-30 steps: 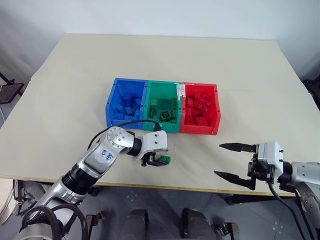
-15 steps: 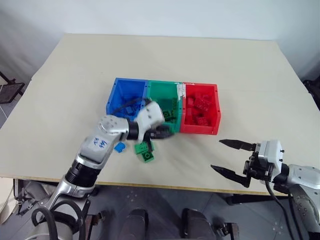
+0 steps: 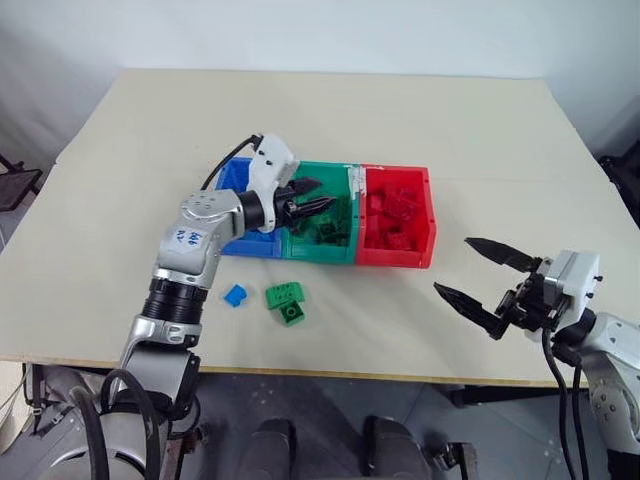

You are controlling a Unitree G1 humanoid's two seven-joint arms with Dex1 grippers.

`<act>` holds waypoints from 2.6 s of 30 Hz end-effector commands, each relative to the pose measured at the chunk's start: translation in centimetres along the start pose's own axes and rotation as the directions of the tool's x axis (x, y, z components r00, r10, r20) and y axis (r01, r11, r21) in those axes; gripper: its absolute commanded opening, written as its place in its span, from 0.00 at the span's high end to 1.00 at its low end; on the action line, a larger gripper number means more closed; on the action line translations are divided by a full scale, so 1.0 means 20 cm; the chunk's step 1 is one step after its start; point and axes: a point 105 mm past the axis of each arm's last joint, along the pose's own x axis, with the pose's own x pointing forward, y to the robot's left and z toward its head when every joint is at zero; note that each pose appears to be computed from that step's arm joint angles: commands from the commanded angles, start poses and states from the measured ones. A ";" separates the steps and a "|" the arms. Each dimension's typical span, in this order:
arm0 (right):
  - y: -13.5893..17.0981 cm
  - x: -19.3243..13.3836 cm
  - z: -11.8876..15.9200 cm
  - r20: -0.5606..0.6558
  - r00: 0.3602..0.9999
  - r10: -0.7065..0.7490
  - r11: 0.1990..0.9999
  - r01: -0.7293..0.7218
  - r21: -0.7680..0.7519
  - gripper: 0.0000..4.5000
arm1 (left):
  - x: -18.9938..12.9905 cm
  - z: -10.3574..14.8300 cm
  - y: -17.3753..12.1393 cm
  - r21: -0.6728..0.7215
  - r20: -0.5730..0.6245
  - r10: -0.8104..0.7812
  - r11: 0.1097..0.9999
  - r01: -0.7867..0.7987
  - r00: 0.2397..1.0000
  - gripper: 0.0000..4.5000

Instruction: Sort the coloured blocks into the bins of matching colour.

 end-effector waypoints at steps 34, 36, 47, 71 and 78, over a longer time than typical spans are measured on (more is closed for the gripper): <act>0.09 -0.03 -0.18 -0.182 0.890 0.418 0.905 -0.425 0.000 0.00 | -0.52 -0.37 -0.47 -0.010 -0.275 -0.027 1.000 0.025 0.961 0.01; 0.10 -0.06 -0.19 -0.202 0.892 0.404 0.911 -0.412 0.004 0.00 | -0.48 -0.41 -0.49 0.000 -0.323 -0.036 0.999 0.038 0.946 0.01; 0.17 -0.10 -0.18 -0.192 0.898 0.396 0.916 -0.401 0.014 0.00 | -0.39 -0.54 -0.56 -0.056 -0.437 -0.068 0.997 0.048 0.897 0.01; 0.14 -0.05 -0.17 -0.162 0.928 0.337 0.940 -0.341 0.001 0.00 | -0.41 -0.29 -0.50 0.068 -0.173 -0.155 0.983 0.169 0.973 0.69; 0.05 -0.08 -0.08 -0.056 0.994 0.090 0.996 -0.089 0.021 0.00 | -0.34 -0.11 -0.33 0.168 -0.039 -0.144 0.974 0.148 0.989 0.69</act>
